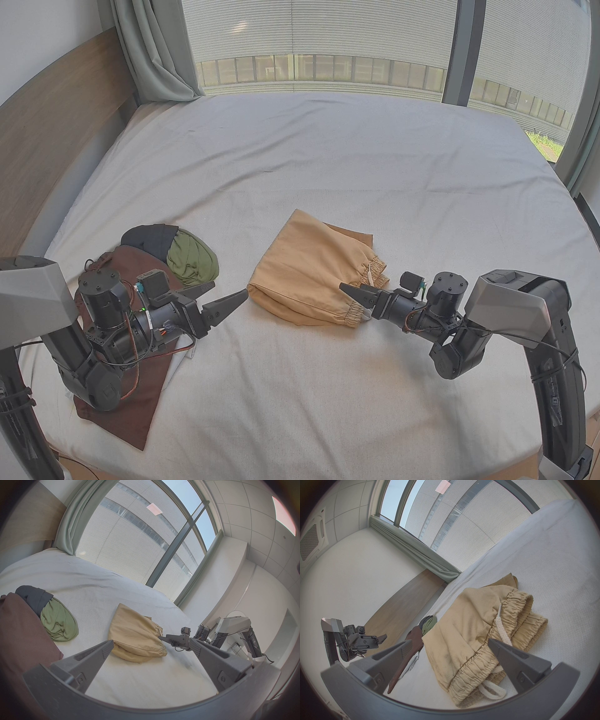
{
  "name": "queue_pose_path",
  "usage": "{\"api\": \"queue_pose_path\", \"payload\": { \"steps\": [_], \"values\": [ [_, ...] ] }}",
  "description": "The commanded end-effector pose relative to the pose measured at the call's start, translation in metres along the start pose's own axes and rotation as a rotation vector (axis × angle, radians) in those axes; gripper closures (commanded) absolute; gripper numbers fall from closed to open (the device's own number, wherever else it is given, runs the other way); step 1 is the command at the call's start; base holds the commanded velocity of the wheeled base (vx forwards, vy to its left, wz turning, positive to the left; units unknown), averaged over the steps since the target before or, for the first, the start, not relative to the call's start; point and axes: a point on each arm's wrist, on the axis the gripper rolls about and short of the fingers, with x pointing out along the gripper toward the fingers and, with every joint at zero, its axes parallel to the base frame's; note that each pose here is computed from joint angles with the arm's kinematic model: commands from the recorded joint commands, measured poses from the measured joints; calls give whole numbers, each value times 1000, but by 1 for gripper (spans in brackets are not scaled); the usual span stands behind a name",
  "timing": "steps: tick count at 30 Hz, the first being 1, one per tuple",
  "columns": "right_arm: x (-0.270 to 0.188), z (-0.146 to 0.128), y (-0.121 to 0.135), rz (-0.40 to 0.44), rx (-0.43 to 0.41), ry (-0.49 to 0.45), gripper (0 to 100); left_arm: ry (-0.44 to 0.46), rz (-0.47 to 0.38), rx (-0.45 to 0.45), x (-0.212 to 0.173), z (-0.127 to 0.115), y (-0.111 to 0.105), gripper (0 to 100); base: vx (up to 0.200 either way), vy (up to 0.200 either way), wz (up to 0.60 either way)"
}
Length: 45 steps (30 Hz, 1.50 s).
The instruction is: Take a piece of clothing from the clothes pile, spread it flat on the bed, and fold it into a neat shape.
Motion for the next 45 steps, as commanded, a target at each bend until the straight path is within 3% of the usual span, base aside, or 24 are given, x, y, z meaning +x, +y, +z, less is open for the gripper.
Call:
{"api": "queue_pose_path", "payload": {
  "steps": [1, 6, 12, 23, 27, 28, 30, 32, 38, 39, 45],
  "values": [
    [0, 2, 3, 6, -1, -2, 0, 0, -7, -2, 1, 0, -2, 0, 0, 0, 0],
    [-4, 38, 33, 50, -41, -64, 0, -22, -37, 5, -1, 8, -13, 0, 0, 0, 0],
    [-28, 83, 90, 88, -72, -99, 0, -52, -68, 9, -3, 18, -25, 0, 0, 0, 0],
    [-92, 93, 148, 46, -188, -87, 0, -52, -114, 42, -26, 22, -56, 0, 0, 0, 0],
    [-125, 89, 165, -40, -334, -63, 0, -33, -117, 136, -43, 17, -67, 0, 0, 0, 0],
    [-125, 89, 165, -40, -334, -63, 0, -33, -117, 136, -43, 17, -67, 0, 0, 0, 0],
    [-144, 86, 175, -121, -436, -68, 0, -3, -107, 235, -59, 9, -70, 0, 0, 0, 0],
    [-156, 84, 181, -162, -477, -72, 0, 14, -102, 283, -69, 5, -72, 0, 0, 0, 0],
    [-189, 71, 197, -206, -486, -52, 0, 22, -84, 367, -81, 3, -74, 0, 0, 0, 0],
    [-200, 73, 199, -221, -513, -67, 0, 11, -45, 401, -85, 5, -69, 0, 0, 0, 0],
    [-235, 82, 195, -342, -572, -119, 0, -37, 18, 424, -100, 14, -71, 0, 0, 0, 0]
  ]
}}
